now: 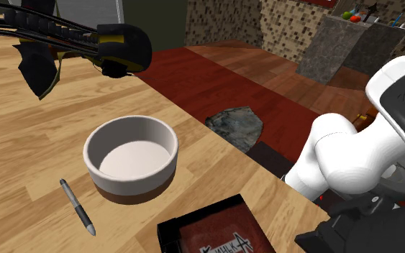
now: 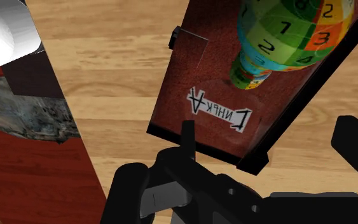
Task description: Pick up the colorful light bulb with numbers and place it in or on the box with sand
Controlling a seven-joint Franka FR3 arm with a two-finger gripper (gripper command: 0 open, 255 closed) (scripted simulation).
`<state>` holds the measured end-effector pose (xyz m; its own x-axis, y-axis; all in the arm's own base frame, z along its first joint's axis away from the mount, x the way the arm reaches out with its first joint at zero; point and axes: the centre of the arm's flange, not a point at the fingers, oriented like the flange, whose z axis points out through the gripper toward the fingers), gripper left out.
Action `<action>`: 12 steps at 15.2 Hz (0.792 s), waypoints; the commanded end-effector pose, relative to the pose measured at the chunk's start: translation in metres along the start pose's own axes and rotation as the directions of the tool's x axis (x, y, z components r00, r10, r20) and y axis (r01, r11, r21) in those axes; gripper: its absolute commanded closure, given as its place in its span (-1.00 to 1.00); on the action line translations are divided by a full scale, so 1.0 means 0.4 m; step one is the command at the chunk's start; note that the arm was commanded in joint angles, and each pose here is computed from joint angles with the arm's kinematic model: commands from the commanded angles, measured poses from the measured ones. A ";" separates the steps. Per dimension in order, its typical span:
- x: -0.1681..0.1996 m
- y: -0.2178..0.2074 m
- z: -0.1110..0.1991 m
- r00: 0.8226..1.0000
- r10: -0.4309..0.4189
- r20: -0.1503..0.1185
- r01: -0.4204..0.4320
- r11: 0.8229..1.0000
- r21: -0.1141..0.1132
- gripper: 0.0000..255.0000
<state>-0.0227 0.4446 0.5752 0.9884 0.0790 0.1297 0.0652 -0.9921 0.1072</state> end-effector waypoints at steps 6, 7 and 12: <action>0.000 0.000 -0.125 1.000 0.000 0.000 0.000 1.000 0.000 -1.00; 0.000 0.000 -0.125 1.000 0.000 0.000 0.000 1.000 0.000 -1.00; 0.000 0.000 -0.125 1.000 0.000 0.000 0.000 1.000 0.000 -1.00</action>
<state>-0.0295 0.4496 0.6244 0.9884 0.0790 0.1298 0.0652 -0.9921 0.1072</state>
